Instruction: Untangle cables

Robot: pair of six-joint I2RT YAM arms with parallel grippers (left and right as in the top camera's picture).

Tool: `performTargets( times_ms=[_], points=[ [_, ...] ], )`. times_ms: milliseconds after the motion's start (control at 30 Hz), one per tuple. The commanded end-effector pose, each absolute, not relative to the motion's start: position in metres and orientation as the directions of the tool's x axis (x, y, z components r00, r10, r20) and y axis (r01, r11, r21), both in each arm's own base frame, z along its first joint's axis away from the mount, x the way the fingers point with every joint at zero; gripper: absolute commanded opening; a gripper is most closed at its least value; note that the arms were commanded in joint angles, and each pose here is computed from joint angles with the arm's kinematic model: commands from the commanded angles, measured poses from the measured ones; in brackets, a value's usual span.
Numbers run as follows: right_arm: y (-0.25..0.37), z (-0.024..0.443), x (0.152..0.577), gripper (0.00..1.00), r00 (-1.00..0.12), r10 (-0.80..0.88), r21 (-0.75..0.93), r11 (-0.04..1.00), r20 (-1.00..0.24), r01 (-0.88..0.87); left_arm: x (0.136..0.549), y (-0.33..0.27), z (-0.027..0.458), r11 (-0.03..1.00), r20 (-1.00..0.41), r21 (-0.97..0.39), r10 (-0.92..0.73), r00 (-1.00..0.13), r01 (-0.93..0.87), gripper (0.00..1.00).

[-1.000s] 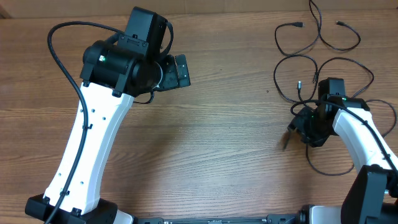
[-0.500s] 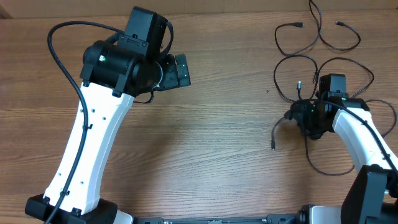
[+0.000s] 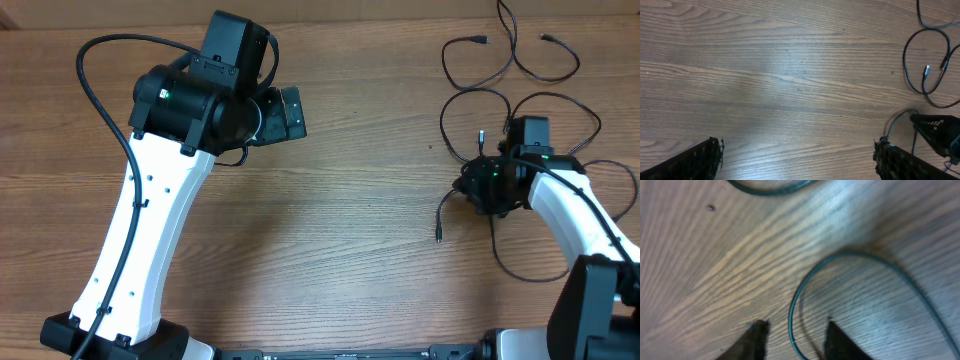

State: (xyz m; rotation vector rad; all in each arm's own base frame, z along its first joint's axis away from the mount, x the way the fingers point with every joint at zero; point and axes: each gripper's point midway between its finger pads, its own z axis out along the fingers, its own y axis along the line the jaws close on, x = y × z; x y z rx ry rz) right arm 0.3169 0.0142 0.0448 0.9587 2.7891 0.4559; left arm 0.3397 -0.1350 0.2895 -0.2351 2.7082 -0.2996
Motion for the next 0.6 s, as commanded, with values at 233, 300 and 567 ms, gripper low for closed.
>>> performTargets(
  times_ms=[233, 300, 567],
  points=[
    [0.036, 0.011, 0.313, 0.26, -0.772, 0.635, 0.263, 0.741, 0.024, 0.618, 0.343, -0.132, 0.288, 0.964, -0.378, -0.230, -0.217, -0.900, -0.135, 1.00],
    [0.041, 0.005, 0.312, 0.26, -0.785, 0.619, 0.253, 0.755, 0.031, 0.605, 0.344, -0.132, 0.288, 0.964, -0.379, -0.231, -0.217, -0.900, -0.135, 1.00],
    [0.033, -0.006, 0.313, 0.08, -0.802, 0.597, 0.182, 0.790, -0.013, 0.585, 0.342, -0.132, 0.287, 0.964, -0.374, -0.228, -0.216, -0.902, -0.136, 1.00]
  ],
)
